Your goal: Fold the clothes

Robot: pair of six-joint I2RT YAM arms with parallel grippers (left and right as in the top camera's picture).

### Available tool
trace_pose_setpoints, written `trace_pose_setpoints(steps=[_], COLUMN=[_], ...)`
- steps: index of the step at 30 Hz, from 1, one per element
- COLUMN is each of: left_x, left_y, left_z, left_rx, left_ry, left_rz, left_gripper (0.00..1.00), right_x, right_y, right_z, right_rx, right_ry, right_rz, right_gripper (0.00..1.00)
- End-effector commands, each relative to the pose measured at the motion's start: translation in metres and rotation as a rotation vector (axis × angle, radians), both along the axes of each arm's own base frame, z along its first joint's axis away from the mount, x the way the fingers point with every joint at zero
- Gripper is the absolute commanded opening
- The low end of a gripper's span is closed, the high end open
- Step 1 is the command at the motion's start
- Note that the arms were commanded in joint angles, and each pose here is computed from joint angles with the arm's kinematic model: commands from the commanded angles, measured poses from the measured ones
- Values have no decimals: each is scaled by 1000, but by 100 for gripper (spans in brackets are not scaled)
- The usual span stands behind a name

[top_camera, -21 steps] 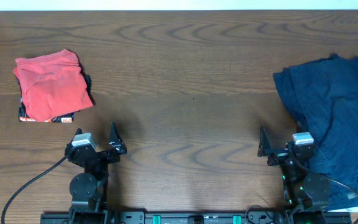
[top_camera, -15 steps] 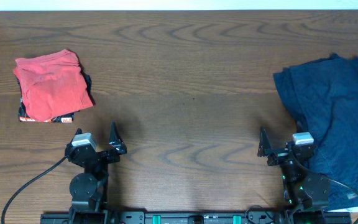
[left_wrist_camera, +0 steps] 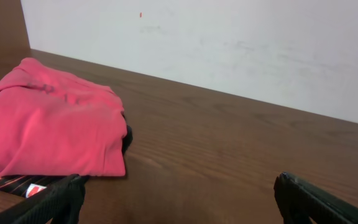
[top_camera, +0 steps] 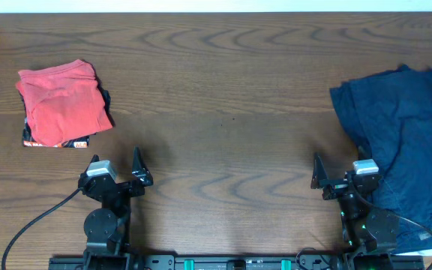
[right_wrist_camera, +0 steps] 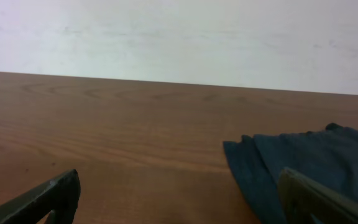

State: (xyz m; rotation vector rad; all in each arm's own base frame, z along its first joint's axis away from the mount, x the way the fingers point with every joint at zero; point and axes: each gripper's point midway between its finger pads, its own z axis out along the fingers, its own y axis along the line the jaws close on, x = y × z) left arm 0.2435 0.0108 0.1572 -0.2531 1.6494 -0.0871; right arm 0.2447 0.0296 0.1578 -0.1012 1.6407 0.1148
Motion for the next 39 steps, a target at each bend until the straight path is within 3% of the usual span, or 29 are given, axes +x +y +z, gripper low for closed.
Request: trace_pose_setpoints(steps=[1, 39], left_x=[0, -1], left_y=[1, 2], left_z=[-18, -9], left_rx=[12, 1], left_ry=[46, 40], left_rz=[4, 8], left_gripper=[98, 98], right_x=[0, 1], right_y=[-4, -4], right_z=[0, 2], right_rx=[-14, 70], right_ry=[-3, 25], right_rz=[-13, -22], right_gripper=[99, 99])
